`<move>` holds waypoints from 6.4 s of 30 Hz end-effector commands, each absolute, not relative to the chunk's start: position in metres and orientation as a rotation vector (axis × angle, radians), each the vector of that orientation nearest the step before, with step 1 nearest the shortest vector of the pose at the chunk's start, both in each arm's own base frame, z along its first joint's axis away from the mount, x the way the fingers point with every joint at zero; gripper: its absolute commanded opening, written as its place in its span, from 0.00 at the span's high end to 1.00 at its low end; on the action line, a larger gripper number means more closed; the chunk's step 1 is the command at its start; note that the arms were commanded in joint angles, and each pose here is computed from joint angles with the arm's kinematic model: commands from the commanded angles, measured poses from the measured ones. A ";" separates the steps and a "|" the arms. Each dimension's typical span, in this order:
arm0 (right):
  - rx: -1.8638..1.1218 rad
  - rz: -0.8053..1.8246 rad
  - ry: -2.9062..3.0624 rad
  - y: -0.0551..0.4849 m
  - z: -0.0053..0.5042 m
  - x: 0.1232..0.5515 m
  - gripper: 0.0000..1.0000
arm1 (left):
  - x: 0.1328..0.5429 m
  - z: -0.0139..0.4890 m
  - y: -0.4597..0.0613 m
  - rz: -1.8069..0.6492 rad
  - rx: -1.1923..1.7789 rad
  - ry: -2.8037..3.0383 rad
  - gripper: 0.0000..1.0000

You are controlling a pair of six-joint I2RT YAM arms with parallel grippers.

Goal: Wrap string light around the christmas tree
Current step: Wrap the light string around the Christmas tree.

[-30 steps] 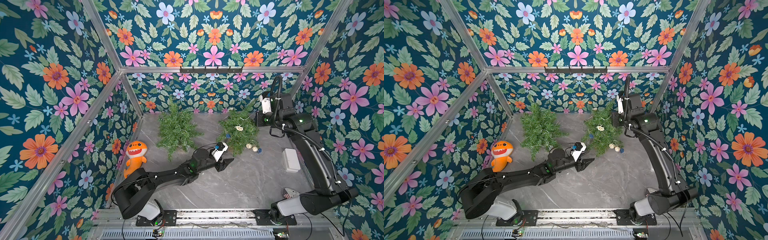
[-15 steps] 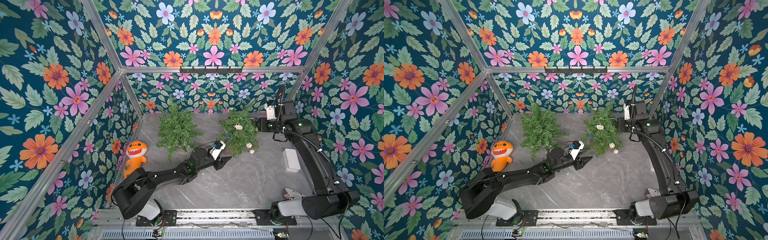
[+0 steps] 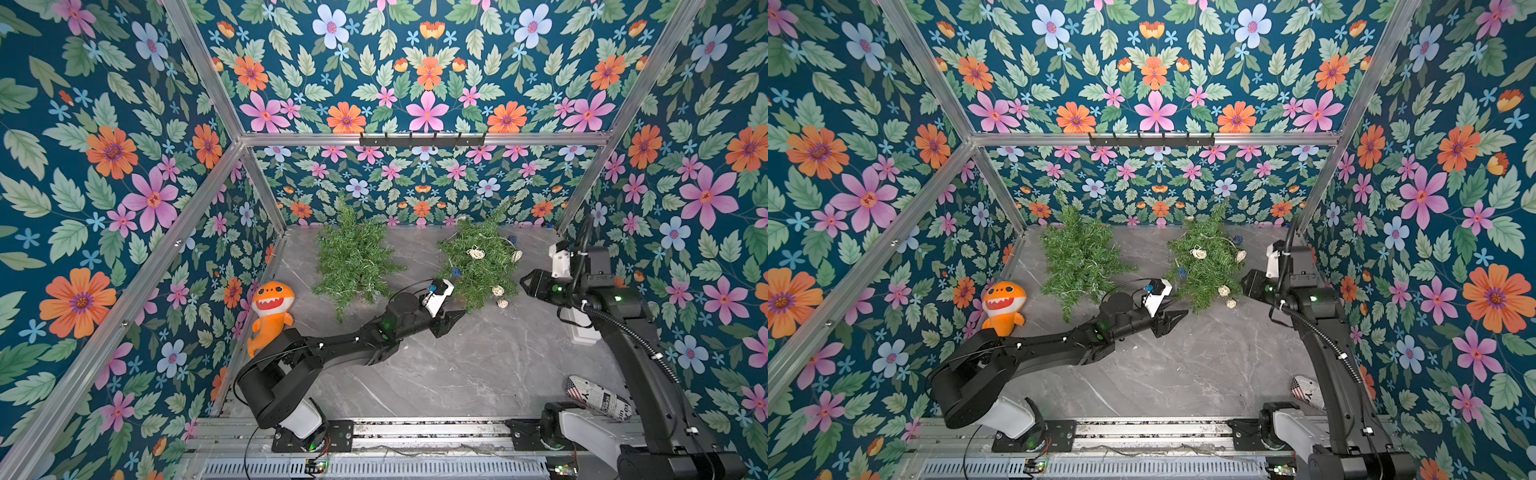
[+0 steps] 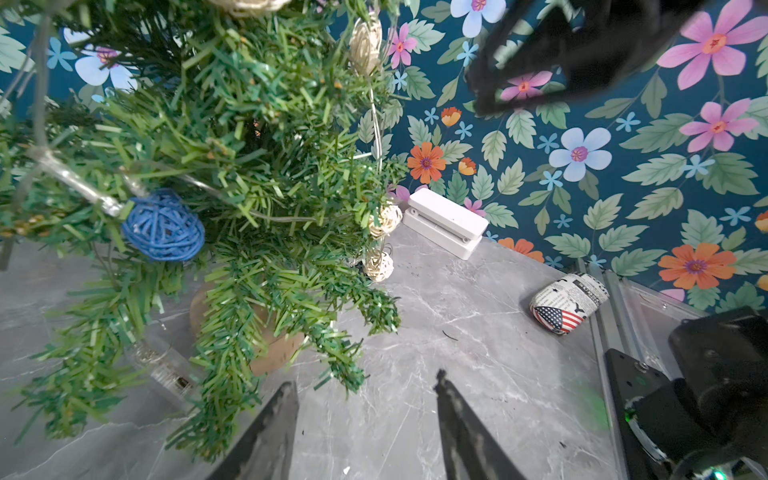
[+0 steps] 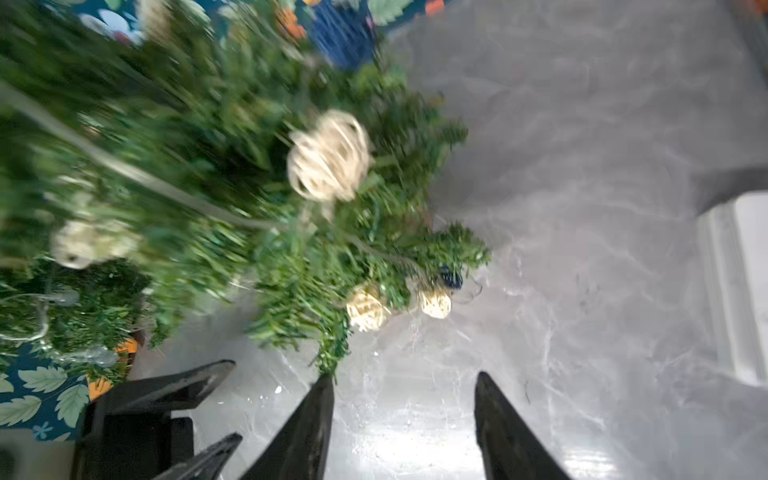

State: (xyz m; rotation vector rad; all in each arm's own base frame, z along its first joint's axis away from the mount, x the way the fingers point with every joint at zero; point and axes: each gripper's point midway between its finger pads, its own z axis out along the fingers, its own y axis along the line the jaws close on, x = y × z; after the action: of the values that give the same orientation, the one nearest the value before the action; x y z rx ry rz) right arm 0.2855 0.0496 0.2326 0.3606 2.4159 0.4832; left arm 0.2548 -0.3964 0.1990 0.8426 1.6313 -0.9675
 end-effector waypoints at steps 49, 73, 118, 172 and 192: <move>0.329 0.071 2.157 -0.006 0.247 0.333 1.00 | 0.309 0.260 -0.360 -0.867 0.580 1.759 0.52; 0.475 -0.001 1.697 0.007 0.379 0.449 1.00 | 0.409 0.334 -0.343 -0.756 0.511 1.727 0.52; -0.271 1.068 1.447 0.210 0.453 0.517 1.00 | 0.469 0.342 -0.379 -0.922 0.832 1.380 0.32; 0.241 0.736 1.706 0.077 0.399 0.439 0.47 | 0.398 0.334 -0.354 -0.942 0.609 2.103 1.00; 0.281 0.653 1.784 0.064 0.354 0.386 0.47 | 0.285 0.328 -0.451 -1.260 0.535 2.005 1.00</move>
State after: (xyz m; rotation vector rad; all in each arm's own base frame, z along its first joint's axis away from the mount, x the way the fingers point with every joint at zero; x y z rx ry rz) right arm 0.3883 0.0661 0.3552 0.2868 1.7868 0.6751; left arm 0.2774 -0.4482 0.3102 0.6027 2.0843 -1.2523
